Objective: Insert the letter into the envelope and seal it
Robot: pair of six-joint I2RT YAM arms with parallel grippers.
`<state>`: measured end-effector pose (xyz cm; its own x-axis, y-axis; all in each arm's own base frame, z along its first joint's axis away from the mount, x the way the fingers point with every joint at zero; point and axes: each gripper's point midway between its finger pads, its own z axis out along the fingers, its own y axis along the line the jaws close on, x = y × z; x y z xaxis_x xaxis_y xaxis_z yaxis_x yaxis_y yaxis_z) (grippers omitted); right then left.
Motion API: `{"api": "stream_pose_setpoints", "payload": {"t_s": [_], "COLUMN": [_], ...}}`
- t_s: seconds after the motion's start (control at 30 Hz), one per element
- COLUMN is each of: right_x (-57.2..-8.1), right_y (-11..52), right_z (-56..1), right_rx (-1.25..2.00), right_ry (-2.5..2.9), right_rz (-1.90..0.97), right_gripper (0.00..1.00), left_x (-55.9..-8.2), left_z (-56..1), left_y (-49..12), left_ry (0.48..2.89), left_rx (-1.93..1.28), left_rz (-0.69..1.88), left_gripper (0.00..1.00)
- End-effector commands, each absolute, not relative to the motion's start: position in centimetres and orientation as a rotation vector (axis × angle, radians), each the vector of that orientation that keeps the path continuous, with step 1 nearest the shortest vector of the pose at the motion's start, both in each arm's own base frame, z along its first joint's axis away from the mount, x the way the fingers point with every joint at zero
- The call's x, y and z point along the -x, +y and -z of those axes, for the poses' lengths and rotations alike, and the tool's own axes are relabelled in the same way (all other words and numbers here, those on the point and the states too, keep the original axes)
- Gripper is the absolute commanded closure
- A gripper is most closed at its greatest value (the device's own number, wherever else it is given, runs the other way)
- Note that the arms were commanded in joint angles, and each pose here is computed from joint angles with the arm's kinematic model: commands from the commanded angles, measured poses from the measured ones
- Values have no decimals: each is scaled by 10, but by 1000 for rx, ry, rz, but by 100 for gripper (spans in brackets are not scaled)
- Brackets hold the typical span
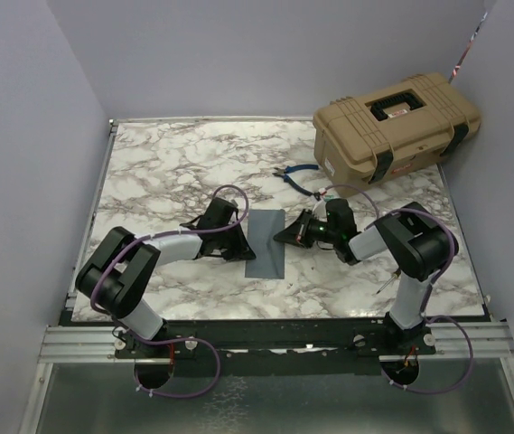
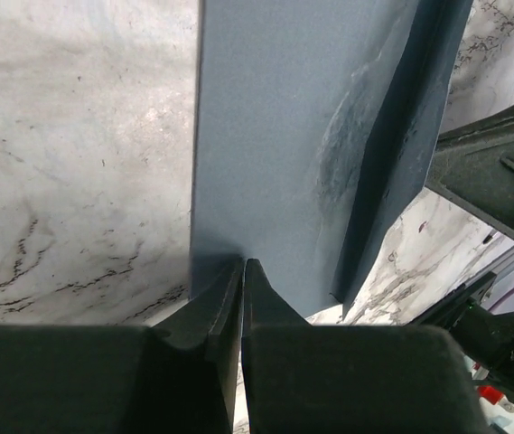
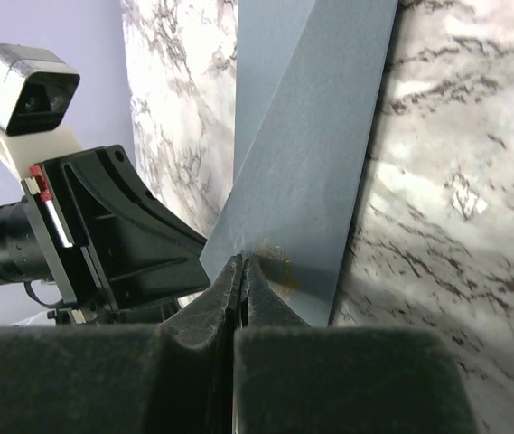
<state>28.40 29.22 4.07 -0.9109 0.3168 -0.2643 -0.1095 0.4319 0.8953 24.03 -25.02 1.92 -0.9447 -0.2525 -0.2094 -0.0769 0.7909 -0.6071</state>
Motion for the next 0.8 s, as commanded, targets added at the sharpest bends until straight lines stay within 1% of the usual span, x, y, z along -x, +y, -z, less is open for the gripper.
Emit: {"api": "stream_pose_setpoints", "payload": {"t_s": [0.0,0.47,0.53,0.63,0.77], "right_x": [-292,-285,-285,-283,-280], "right_y": [301,298,293,286,274], "right_z": [-43,-10,0,17,38], "right_rx": [-117,-149,-176,-191,-162], "right_ry": [2260,2388,2424,2487,2572], "right_rz": [-1510,-1443,-1371,-1242,-1035], "right_gripper": [100,100,100,100,100], "left_x": [-218,-220,-221,-229,-256], "left_z": [27,30,27,14,-25], "left_y": [-214,-215,-218,-229,-253], "left_ry": [2851,2863,2862,2833,2722], "left_rx": [264,256,244,213,142], "left_rz": [612,599,620,688,811], "left_gripper": [94,98,100,100,100]}}
